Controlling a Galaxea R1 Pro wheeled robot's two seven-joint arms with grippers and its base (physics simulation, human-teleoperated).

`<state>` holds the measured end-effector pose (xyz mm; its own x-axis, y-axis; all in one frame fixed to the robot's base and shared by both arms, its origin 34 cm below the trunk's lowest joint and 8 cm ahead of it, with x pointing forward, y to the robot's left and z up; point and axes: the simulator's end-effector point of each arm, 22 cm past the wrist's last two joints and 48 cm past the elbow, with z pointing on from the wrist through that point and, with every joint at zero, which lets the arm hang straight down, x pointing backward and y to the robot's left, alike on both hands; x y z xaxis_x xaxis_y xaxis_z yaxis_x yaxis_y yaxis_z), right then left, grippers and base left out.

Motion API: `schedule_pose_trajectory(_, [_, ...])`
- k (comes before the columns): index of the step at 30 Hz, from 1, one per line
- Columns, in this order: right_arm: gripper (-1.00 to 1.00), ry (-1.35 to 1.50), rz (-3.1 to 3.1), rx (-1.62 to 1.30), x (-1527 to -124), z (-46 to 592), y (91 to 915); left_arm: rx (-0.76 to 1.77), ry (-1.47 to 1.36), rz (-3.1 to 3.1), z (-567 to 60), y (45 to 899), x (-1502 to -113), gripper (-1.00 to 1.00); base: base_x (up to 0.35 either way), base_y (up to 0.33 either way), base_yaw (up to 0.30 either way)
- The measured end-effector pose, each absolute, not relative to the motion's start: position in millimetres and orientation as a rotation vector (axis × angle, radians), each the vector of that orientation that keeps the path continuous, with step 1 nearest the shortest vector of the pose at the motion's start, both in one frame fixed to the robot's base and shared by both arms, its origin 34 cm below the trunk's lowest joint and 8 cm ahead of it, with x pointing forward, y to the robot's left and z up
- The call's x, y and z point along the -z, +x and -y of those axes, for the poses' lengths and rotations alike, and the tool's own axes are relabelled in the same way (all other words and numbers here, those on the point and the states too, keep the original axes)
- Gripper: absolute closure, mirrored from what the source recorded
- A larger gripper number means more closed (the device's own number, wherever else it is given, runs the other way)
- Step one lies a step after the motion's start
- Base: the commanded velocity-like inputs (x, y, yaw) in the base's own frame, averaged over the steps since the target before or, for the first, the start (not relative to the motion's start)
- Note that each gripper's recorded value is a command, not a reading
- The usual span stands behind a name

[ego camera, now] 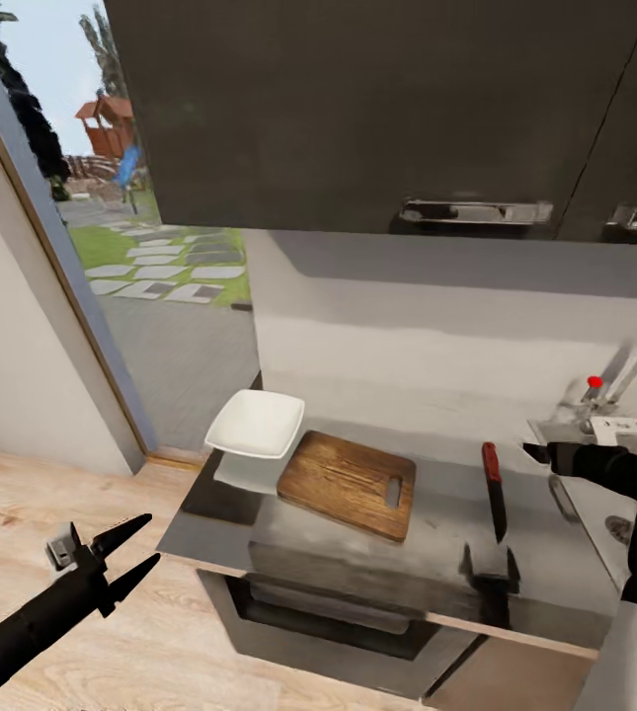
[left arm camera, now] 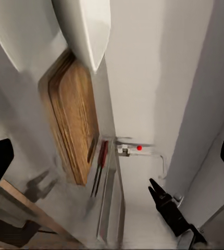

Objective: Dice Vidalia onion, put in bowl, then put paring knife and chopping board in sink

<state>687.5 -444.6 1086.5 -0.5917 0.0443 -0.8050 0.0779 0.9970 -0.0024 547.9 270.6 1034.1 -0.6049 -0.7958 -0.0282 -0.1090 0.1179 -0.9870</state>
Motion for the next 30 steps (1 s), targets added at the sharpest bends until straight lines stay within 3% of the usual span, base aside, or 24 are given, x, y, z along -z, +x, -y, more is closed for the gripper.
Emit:
schedule_pose_trajectory(4, [-1.0,0.084,-2.206,0.046,-1086.4,444.2,687.6,1.643,-0.787,-1.844,-216.2,560.3,-1044.9,-1.0,-0.338,0.0,-0.283])
schedule_pose_trajectory(9, [-1.0,0.084,-2.205,0.044,-1086.6,442.7,688.0,1.76,-0.499,-1.988,-73.4,595.2,-1084.0,-1.0,-0.134,0.0,-0.297])
schedule_pose_trajectory(12, [-1.0,0.091,-2.2,0.045,-1088.4,443.8,688.2,1.655,-0.204,-2.158,48.9,613.4,-1139.4,-1.0,-0.027,0.0,-0.299])
schedule_pose_trajectory(16, [-1.0,0.096,-2.194,0.048,-1091.5,446.1,689.1,1.499,-0.011,-2.155,120.3,619.0,-1197.7,-1.0,-0.008,0.0,-0.3])
schedule_pose_trajectory(20, [-1.0,0.102,-2.189,0.056,-1094.7,450.9,689.2,1.337,0.039,-2.2,136.5,617.9,-1195.0,-1.0,-0.002,0.0,-0.3])
schedule_pose_trajectory(30, [-1.0,0.105,-2.19,0.046,-1093.3,447.6,689.0,1.104,-0.042,-2.295,106.0,628.8,-1139.9,-1.0,0.015,-0.043,-0.3])
